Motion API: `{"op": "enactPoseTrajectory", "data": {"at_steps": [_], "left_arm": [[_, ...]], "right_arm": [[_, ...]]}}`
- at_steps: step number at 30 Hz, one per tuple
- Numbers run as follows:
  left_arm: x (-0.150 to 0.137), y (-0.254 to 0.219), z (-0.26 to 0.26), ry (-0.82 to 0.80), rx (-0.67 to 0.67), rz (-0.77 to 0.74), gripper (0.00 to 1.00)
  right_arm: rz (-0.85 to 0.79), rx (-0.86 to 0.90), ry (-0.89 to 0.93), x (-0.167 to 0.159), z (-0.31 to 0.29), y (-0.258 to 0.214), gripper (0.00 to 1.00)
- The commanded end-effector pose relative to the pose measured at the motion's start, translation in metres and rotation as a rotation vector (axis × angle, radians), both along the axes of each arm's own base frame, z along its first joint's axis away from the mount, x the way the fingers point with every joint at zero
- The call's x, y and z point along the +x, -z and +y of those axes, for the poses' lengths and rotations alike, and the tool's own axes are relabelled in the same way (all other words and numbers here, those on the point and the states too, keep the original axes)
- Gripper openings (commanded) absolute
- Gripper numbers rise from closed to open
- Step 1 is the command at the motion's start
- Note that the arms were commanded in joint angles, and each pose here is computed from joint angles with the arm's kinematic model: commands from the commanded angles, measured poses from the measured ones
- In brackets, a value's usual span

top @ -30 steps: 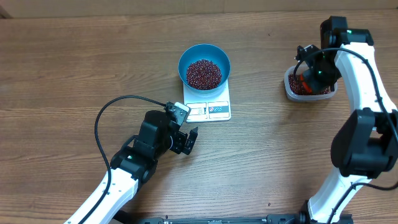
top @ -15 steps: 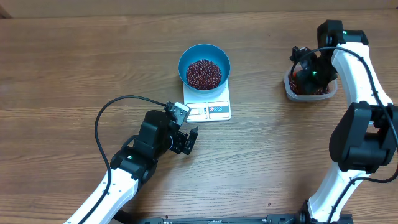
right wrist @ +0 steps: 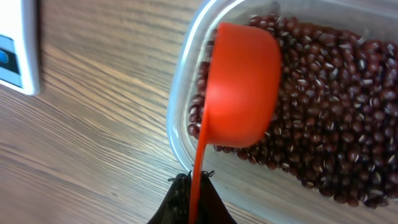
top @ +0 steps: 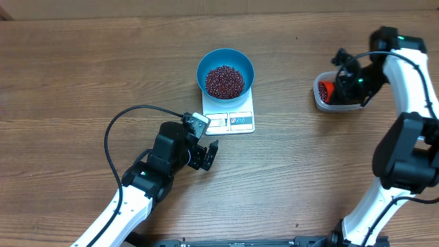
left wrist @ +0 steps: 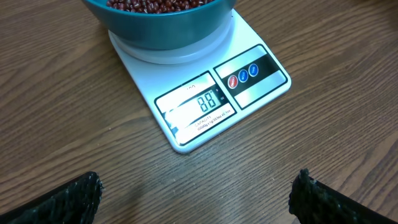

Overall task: Scoop item into bowl and weigh 150g on scale
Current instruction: 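Dip the red scoop into the beans and scoop with the right gripper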

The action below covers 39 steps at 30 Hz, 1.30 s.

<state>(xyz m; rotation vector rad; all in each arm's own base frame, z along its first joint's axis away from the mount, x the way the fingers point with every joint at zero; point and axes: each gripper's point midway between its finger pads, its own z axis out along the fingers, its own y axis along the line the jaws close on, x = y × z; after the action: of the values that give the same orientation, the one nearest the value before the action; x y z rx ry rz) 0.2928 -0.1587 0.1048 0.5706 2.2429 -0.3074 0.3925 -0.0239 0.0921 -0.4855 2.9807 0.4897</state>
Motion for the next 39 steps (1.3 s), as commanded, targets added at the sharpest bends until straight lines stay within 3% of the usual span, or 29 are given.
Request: {"op": "enactPoseTrajectory", "data": {"at_steps": [1, 9, 19, 39], "left_arm": [[0.000, 0.003, 0.002, -0.012, 0.007, 0.006, 1.00], [0.000, 0.003, 0.002, -0.012, 0.007, 0.006, 0.99], [0.000, 0.003, 0.002, -0.012, 0.007, 0.006, 1.00], [0.000, 0.003, 0.002, -0.012, 0.007, 0.006, 1.00]], "right_arm": [[-0.014, 0.212, 0.112, 0.004, 0.004, -0.012, 0.04], [-0.039, 0.346, 0.216, 0.004, -0.014, -0.026, 0.04], [-0.031, 0.368, 0.328, 0.000, -0.040, -0.028, 0.04], [-0.044, 0.680, 0.411, 0.001, -0.023, -0.069, 0.04]]}}
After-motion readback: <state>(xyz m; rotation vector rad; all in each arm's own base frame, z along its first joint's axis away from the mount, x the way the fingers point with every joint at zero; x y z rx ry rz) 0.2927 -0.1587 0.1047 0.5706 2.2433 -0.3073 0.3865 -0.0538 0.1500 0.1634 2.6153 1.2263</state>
